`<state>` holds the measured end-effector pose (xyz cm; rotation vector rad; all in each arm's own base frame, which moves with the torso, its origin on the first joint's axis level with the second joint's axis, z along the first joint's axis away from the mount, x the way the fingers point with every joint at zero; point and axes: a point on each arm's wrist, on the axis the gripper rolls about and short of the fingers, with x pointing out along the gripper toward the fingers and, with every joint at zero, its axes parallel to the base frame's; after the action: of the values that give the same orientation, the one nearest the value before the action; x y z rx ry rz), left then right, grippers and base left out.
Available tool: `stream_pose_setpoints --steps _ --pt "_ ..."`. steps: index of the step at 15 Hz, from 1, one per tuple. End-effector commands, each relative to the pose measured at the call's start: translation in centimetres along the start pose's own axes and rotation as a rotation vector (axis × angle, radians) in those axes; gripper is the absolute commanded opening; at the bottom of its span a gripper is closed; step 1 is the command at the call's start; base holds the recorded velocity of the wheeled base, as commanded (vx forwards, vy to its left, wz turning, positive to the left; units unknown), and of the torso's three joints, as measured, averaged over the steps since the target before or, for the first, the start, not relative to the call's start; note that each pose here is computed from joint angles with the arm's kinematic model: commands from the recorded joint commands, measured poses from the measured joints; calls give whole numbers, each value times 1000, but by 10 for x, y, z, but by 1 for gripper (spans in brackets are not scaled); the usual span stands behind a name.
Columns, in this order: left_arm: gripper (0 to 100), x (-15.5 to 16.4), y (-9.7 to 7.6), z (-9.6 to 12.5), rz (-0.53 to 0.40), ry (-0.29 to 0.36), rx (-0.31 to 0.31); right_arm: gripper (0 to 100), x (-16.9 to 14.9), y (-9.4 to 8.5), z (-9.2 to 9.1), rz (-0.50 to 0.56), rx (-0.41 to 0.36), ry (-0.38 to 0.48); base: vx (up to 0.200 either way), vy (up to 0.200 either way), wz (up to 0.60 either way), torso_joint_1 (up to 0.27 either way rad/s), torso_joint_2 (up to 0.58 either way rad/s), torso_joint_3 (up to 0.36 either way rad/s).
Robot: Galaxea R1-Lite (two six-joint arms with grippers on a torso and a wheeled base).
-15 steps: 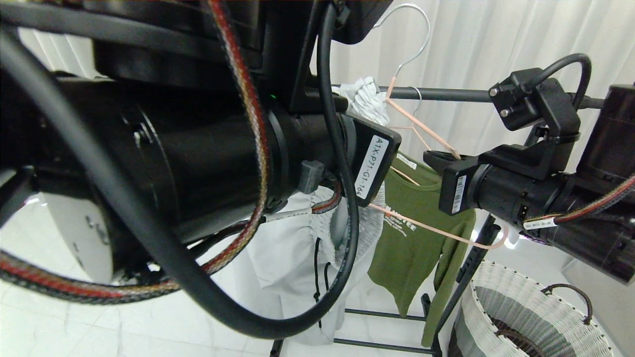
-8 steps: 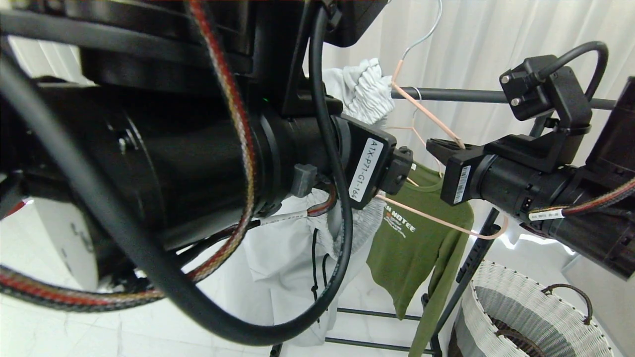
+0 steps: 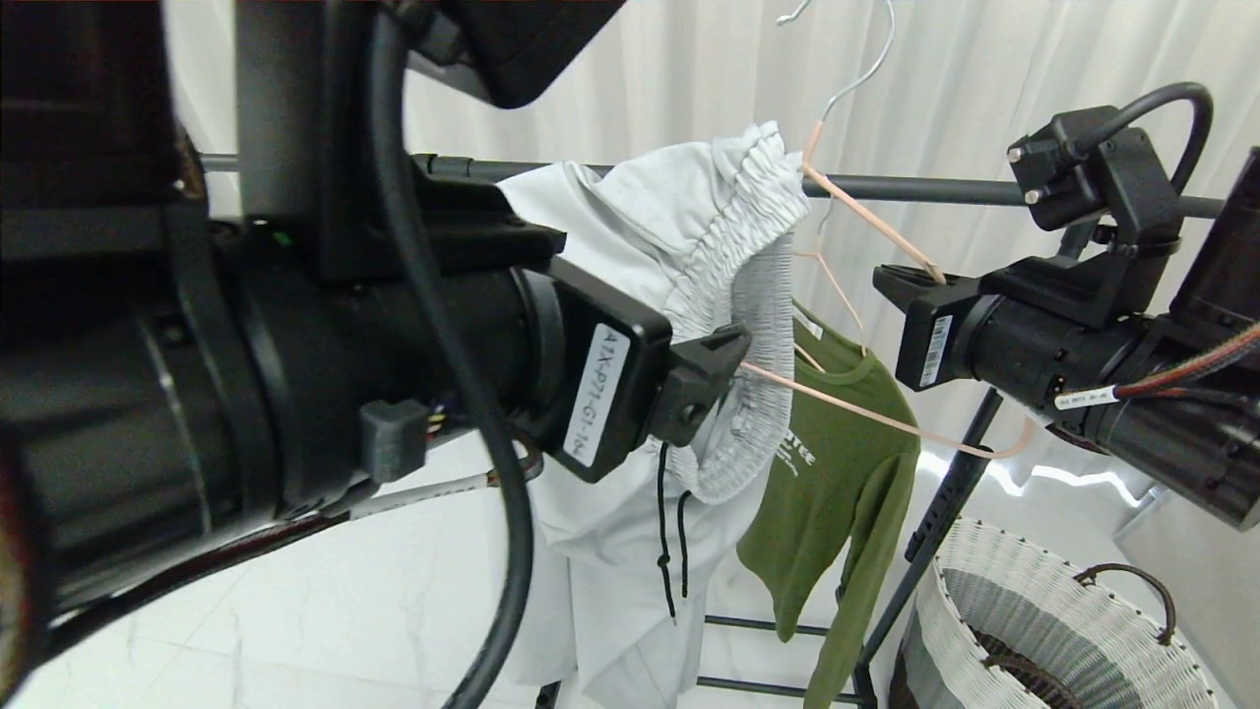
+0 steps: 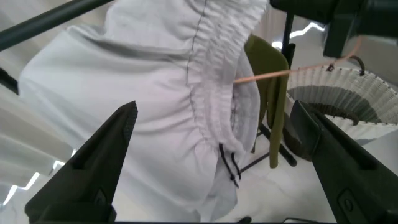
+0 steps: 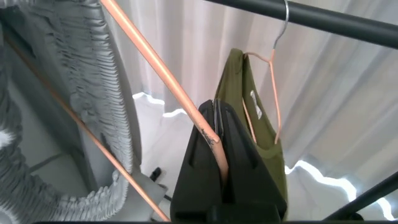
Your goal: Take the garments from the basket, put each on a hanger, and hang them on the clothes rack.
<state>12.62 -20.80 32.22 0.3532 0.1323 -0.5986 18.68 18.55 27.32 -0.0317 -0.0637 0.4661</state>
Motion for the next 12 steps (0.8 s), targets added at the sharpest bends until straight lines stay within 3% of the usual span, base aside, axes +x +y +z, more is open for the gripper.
stream_pose_setpoints --steps 1,3,6,7,8,9,10,12 --pt "100 -22 10 -8 2 -15 -6 0 -1 -1 1 -4 -10 -4 0 0 0 0 0 0" --pt "100 -38 22 -17 23 -21 23 0 -3 -2 0 -3 -23 -1 0 0 0 0 0 0" --pt "100 -48 46 -21 90 -25 114 0 -9 -4 -3 -1 -33 9 0 0 0 0 0 0" --pt "100 -45 61 -19 79 -40 164 0 -12 -5 -4 1 -41 11 0 0 0 0 0 0" --pt "100 -43 66 -19 66 -47 195 0 -14 -5 -4 1 -48 11 0 0 0 0 0 0" --pt "100 -35 76 -19 33 -50 286 0 -19 -4 -7 14 -65 18 0 0 0 0 0 0" --pt "100 -26 80 -21 7 -44 336 0 -22 -2 -10 25 -70 26 0 0 0 0 0 0" --pt "100 -9 79 -17 -39 -48 369 0 -25 2 -13 43 -73 22 0 0 0 0 0 0"
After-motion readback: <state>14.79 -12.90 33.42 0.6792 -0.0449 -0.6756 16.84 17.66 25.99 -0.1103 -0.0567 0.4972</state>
